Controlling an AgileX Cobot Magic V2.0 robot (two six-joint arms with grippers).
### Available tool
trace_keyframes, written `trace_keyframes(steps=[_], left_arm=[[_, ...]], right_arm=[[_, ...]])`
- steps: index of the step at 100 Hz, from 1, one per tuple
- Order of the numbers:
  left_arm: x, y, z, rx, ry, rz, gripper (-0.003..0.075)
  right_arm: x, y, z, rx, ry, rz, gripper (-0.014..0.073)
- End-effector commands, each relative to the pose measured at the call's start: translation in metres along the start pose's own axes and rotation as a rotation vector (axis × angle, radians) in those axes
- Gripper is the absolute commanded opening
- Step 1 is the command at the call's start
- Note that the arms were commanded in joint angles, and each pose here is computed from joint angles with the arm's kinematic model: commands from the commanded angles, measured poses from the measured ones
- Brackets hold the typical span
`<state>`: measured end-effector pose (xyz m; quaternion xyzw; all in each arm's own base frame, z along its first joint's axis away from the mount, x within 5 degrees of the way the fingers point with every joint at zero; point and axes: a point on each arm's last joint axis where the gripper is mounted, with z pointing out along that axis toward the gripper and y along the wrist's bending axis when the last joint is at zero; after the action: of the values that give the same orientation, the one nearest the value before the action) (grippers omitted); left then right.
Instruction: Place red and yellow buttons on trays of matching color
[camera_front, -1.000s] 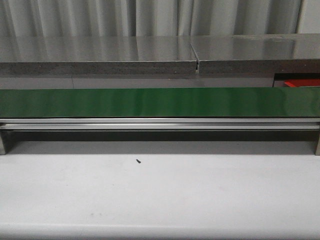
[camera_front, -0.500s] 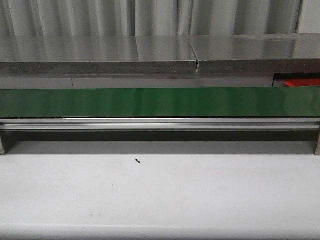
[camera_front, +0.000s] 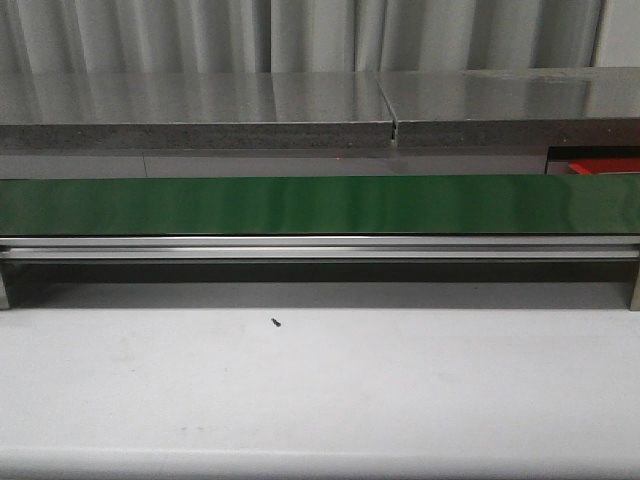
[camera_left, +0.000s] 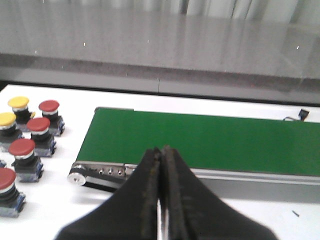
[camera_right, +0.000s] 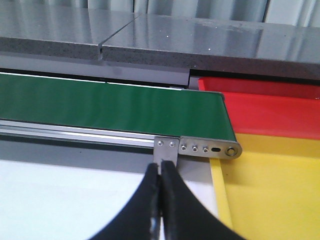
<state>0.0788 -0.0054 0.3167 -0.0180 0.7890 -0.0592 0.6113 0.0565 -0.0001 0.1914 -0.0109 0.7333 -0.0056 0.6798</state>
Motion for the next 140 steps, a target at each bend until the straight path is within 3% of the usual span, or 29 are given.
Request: trace_keyframes(steps=[1, 20, 60, 69, 86, 93, 115, 140], left_arm=[[-0.03, -0.005, 0.007, 0.003, 0.03, -0.014, -0.0019], [-0.047, -0.008, 0.034, -0.025, 0.183, -0.011, -0.0019], [-0.031, -0.005, 0.085, -0.079, 0.387, 0.051, -0.0004], [-0.029, -0.005, 0.09, -0.078, 0.404, 0.048, 0.01], [-0.029, -0.005, 0.091, -0.076, 0.409, 0.043, 0.0481], [-0.029, -0.005, 0.092, -0.075, 0.406, 0.043, 0.0565], [-0.028, -0.001, 0.09, -0.113, 0.441, 0.043, 0.0575], [-0.036, 0.035, 0.101, -0.308, 0.491, -0.11, 0.0575]], right_arm=[[-0.008, 0.0, -0.002, -0.004, -0.094, -0.005, -0.0067], [-0.008, 0.0, -0.002, -0.004, -0.094, -0.005, -0.0067], [-0.008, 0.0, -0.002, -0.004, -0.094, -0.005, -0.0067], [-0.008, 0.0, -0.002, -0.004, -0.094, -0.005, -0.0067], [-0.008, 0.0, -0.002, -0.004, -0.094, -0.005, -0.0067], [-0.008, 0.0, -0.002, -0.004, -0.094, -0.005, -0.0067], [-0.008, 0.0, -0.002, -0.004, -0.094, -0.005, -0.0067], [-0.008, 0.0, -0.002, -0.004, -0.094, -0.005, -0.0067]])
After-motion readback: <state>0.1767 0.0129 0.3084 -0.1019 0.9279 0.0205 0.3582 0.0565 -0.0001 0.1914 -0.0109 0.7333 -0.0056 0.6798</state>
